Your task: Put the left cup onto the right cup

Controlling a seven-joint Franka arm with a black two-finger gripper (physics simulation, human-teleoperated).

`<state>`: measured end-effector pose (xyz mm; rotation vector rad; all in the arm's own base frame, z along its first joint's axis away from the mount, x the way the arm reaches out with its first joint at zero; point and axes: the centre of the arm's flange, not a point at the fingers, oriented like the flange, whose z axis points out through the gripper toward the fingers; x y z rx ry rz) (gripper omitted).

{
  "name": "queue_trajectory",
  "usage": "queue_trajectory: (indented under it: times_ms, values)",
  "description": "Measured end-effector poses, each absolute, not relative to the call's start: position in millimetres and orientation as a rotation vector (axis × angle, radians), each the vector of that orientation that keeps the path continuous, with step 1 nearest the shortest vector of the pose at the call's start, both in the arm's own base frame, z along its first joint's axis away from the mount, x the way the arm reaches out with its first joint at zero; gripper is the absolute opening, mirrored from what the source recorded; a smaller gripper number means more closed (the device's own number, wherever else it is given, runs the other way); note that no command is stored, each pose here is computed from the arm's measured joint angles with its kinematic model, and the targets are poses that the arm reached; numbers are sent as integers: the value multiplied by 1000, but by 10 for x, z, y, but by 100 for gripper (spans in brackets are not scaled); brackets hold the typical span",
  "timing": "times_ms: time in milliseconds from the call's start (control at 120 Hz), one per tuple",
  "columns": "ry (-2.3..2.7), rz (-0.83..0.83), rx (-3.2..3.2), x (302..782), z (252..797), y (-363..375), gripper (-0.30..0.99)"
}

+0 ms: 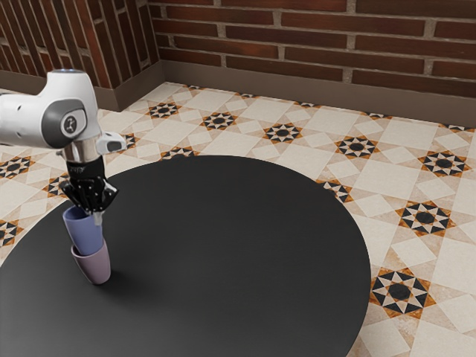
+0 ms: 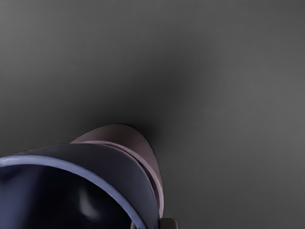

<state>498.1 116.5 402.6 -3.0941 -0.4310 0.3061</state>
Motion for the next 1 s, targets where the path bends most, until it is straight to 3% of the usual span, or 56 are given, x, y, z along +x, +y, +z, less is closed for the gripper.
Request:
queue_trajectory:
  times_ms: [292,625,1000]
  values:
    - [-441,314,-3096,4979,3980,1211,-9]
    - [-449,318,-3098,4971,3977,1215,29]
    - [-441,313,-3096,4972,4019,1163,42]
